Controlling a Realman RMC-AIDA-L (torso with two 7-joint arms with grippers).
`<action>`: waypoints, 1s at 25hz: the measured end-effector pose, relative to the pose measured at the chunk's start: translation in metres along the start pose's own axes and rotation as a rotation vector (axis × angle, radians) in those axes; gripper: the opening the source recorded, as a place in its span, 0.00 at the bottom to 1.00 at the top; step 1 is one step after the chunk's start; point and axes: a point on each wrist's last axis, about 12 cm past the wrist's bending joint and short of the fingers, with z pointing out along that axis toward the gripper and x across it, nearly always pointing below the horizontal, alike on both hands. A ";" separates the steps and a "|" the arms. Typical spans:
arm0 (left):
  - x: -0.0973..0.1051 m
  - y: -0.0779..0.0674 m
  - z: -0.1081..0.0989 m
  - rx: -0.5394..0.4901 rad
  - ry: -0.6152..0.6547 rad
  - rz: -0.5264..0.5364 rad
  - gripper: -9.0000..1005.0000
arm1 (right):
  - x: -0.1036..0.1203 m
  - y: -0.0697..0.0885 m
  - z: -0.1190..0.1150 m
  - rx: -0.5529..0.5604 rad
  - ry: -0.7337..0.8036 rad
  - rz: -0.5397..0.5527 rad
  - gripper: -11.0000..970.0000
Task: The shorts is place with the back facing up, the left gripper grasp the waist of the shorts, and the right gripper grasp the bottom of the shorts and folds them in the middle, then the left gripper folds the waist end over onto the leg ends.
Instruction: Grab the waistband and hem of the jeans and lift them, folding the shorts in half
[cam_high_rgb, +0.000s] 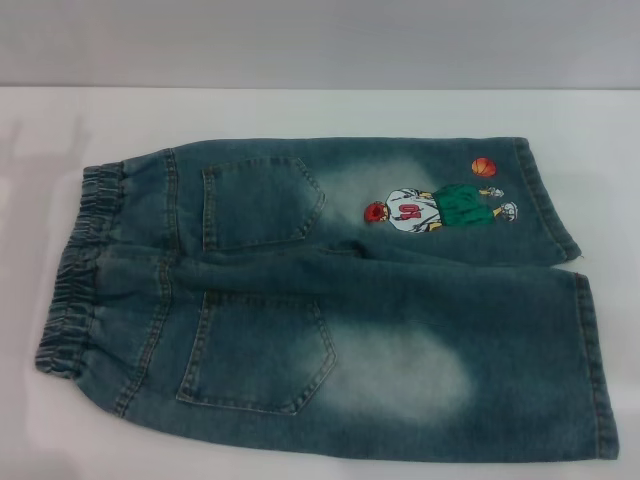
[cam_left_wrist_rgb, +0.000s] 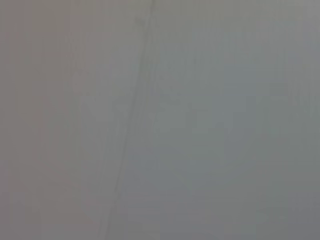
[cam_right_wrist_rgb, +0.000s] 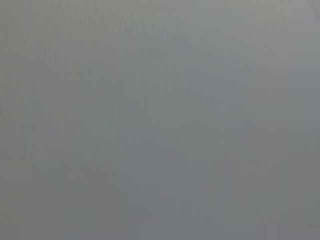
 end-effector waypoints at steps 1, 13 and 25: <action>0.000 0.000 -0.001 0.002 0.000 -0.004 0.86 | 0.001 0.000 -0.002 -0.001 0.006 0.001 0.72; 0.011 -0.009 -0.018 0.100 0.067 0.015 0.86 | 0.012 -0.005 -0.022 -0.013 0.105 0.057 0.72; 0.018 -0.005 -0.034 0.247 0.208 -0.130 0.86 | 0.020 -0.008 -0.046 -0.049 0.194 0.095 0.72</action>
